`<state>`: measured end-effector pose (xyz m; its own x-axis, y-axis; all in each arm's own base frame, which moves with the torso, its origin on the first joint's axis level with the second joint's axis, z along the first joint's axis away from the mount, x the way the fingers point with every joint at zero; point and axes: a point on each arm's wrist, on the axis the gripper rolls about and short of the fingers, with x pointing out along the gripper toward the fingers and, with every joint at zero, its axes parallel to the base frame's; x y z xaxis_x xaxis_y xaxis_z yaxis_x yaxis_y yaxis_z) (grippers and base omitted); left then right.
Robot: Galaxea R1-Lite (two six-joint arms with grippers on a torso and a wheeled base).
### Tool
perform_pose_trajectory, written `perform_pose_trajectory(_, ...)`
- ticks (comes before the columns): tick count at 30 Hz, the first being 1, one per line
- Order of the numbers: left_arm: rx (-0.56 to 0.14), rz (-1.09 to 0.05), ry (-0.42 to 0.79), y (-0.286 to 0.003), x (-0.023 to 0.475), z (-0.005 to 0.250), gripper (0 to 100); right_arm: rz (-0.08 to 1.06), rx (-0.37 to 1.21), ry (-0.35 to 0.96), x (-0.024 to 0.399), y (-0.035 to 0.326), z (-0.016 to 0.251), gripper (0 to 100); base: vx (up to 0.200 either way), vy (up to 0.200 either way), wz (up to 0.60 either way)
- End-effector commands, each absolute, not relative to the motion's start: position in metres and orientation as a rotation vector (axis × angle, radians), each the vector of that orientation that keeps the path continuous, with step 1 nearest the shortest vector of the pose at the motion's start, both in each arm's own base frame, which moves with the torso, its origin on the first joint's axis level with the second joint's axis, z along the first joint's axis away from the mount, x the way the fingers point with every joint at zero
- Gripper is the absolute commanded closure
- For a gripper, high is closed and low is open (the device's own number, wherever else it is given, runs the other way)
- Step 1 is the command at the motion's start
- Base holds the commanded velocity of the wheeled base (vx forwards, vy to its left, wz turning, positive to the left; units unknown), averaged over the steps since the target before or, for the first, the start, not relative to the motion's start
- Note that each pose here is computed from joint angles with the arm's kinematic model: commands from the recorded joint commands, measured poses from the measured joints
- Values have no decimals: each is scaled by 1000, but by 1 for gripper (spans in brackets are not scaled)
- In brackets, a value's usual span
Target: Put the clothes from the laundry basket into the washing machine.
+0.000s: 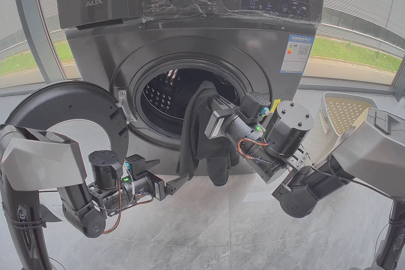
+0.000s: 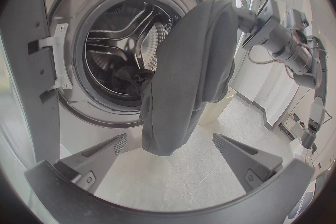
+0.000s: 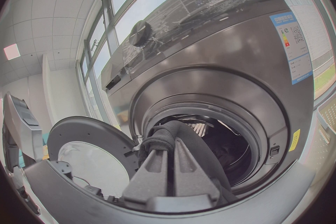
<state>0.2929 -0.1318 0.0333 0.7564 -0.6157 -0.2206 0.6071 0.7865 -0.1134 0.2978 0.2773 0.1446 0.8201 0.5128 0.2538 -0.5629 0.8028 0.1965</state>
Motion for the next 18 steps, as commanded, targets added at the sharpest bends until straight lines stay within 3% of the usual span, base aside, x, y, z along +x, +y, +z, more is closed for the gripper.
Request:
perform_pose_trajectory(1,-33,-667,283,-137,301,16,0,598,274,-193,289,278,149,100,0,0,0)
perform_pose_trajectory(14,-37,-635,240,-143,327,6,0,607,277,-195,285,281,151,100,0,0,0)
perform_pose_trajectory(15,-36,-617,230,-143,329,7,100,607,277,-195,285,281,151,100,0,0,0)
perform_pose_trajectory(18,-35,-600,223,-141,334,5,100,613,278,-195,283,282,151,100,0,0,0)
